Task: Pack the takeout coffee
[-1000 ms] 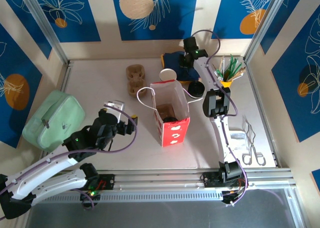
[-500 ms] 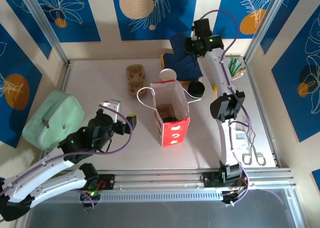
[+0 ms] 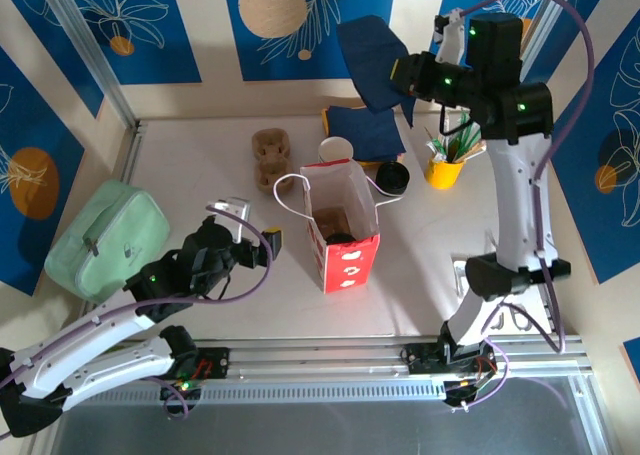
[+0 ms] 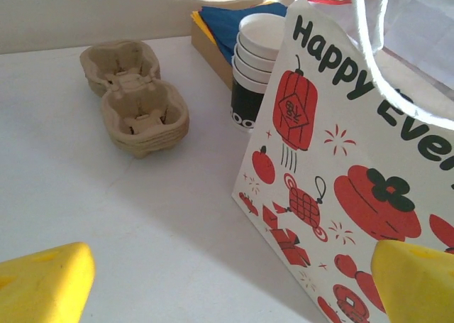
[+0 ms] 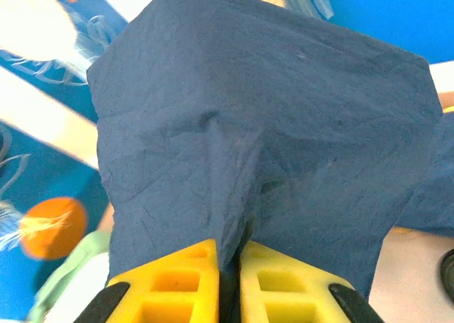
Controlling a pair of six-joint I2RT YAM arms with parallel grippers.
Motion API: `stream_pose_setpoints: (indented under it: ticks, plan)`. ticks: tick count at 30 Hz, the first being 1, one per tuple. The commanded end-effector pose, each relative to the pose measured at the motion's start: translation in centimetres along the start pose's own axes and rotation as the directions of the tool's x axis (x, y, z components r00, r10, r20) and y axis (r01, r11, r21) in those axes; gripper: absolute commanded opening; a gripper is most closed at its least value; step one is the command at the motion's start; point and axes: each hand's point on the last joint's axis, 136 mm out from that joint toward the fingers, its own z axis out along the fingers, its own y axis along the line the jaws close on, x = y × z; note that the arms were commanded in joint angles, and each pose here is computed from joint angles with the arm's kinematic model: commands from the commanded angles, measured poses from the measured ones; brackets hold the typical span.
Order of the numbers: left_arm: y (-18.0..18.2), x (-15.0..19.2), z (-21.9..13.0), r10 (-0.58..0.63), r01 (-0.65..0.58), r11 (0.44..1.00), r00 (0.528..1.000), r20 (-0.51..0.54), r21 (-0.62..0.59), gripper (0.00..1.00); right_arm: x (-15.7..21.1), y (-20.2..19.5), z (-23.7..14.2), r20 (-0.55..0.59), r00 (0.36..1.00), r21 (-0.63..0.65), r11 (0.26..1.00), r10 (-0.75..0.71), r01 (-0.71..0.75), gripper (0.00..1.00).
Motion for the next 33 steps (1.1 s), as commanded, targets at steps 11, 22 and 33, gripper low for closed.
stream_pose_setpoints:
  ticks: [11, 22, 33]
  plan:
    - [-1.0, -1.1, -0.2, -0.074, 0.072, 0.995, 0.996, 0.039, 0.063, 0.99, 10.8, 3.3, -2.1, -0.281, 0.93, -0.152, 0.946, 0.238, -0.287, 0.11]
    - [-1.3, -0.6, 0.4, -0.084, 0.081, 0.994, 0.996, 0.037, 0.077, 0.99, 19.3, 2.2, 0.6, -0.37, 0.914, -0.083, 0.974, 0.166, -0.211, 0.07]
    - [-1.3, -0.3, 0.7, -0.082, 0.08, 0.994, 0.996, 0.027, 0.075, 0.99, 21.7, -0.6, 3.3, -0.386, 0.919, 0.131, 0.991, 0.076, -0.027, 0.06]
